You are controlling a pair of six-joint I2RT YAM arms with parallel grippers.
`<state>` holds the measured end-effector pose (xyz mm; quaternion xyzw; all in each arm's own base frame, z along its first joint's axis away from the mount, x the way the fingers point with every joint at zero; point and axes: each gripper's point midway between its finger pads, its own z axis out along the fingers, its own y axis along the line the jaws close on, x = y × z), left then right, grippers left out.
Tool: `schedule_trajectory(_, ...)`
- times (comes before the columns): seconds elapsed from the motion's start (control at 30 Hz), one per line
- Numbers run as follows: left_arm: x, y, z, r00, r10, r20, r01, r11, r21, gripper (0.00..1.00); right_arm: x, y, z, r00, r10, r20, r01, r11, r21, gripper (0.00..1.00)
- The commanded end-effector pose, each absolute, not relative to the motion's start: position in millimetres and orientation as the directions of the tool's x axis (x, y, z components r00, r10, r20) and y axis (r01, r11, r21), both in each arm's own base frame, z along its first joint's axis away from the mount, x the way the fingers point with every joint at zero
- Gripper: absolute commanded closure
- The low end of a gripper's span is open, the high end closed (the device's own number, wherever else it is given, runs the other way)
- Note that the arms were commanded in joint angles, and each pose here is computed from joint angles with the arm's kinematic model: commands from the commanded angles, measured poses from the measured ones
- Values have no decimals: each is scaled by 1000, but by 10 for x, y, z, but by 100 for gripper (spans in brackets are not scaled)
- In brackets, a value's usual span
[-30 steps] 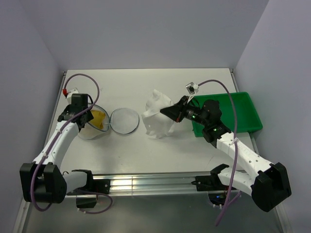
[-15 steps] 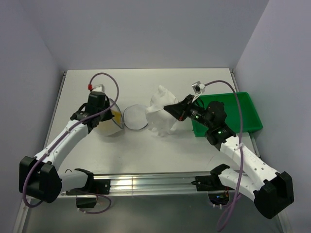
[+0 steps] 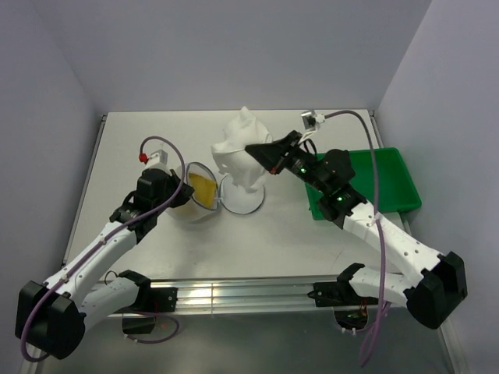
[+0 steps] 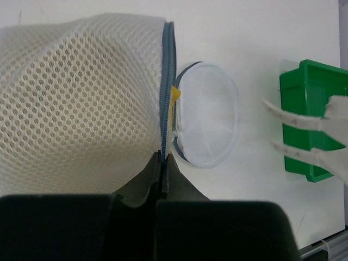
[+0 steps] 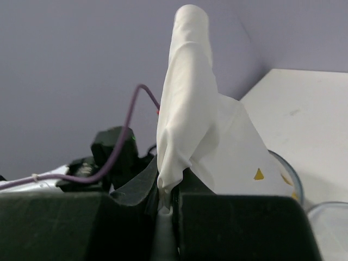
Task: Place the bra in the laundry bag and zip it closed
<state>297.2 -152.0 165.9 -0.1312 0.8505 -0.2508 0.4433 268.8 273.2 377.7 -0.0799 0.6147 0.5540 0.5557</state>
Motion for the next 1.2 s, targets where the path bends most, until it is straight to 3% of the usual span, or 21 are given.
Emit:
schedule_trajectory(0.0,2937,-1487,1681,-525,-523,-671,-23,797,-603,100,2665,3013,4286,-316,608,-729,-775,278,568,100)
schedule_trajectory(0.37,2824,-1309,1601,-464,-575,-674,-67,781,-621,100,3037,3816,3258,-515,531,-673,-702,189,686,100)
schedule_trajectory(0.6,2842,-1276,1687,-435,-596,-675,-64,768,-637,100,3239,4122,2550,-550,491,-676,-637,276,719,100)
schedule_trajectory(0.93,3086,-1429,2055,-419,-579,-699,26,762,-647,100,2904,4482,1883,-685,280,-672,-612,280,740,100)
schedule_trajectory(1.17,3114,-1607,2420,-378,-572,-728,191,722,-665,100,2800,4575,1646,-746,174,-643,-592,270,760,100)
